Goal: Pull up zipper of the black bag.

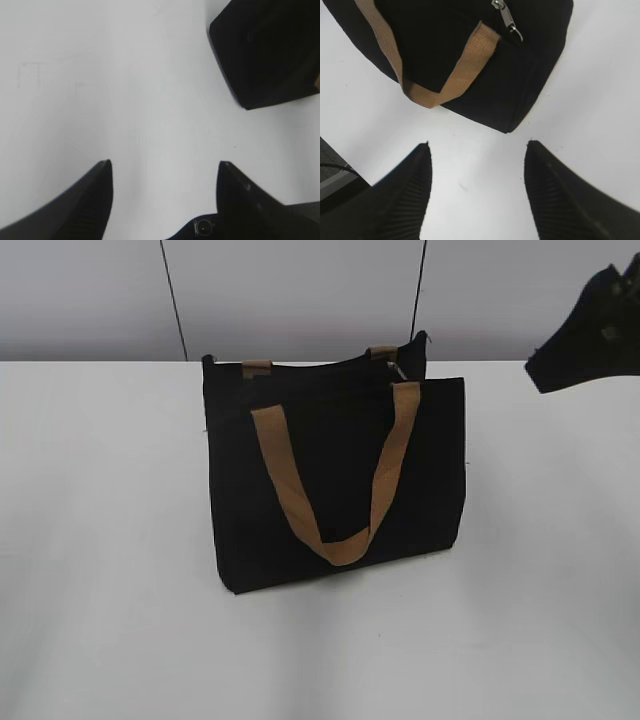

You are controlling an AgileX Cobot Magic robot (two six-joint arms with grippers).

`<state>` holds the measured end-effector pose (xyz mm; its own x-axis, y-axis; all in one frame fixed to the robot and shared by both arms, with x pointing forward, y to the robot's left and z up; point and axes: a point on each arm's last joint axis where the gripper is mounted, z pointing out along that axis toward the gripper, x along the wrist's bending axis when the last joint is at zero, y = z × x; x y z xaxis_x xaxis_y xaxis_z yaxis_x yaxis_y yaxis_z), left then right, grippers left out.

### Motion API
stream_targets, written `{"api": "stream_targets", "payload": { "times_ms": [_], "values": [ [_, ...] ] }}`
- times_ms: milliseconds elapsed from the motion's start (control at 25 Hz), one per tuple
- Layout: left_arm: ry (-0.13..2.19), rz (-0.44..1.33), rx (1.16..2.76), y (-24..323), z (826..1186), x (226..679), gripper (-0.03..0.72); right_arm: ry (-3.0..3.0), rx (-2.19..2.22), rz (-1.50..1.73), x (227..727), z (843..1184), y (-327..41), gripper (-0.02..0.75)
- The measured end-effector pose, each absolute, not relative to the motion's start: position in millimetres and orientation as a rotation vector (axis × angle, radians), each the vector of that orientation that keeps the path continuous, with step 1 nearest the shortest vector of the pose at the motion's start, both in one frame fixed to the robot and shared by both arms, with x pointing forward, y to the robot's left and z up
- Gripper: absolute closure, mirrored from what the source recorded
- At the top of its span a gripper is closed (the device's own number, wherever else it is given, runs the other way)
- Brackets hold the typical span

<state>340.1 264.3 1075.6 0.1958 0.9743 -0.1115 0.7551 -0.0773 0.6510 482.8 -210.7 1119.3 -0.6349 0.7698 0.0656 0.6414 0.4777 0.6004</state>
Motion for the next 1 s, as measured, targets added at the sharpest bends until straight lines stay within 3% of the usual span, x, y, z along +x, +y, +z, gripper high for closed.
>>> {"api": "stream_targets", "payload": {
  "times_ms": [200, 680, 1000],
  "values": [
    [1.570, 0.523, 1.910, 277.5, 1080.7, 311.1, 0.200, 2.464, 1.262, 0.867, 452.5, 1129.2, -220.9, 0.281],
    [1.459, 0.589, 1.792, 300.2, 1076.6, 252.0, 0.200, 2.211, 1.319, 0.962, 308.0, 1097.1, -263.2, 0.281],
    [1.378, 0.646, 1.744, 310.7, 1072.3, 226.0, 0.200, 1.967, 1.344, 0.951, 241.0, 1063.5, -293.5, 0.281]
  ]
}}
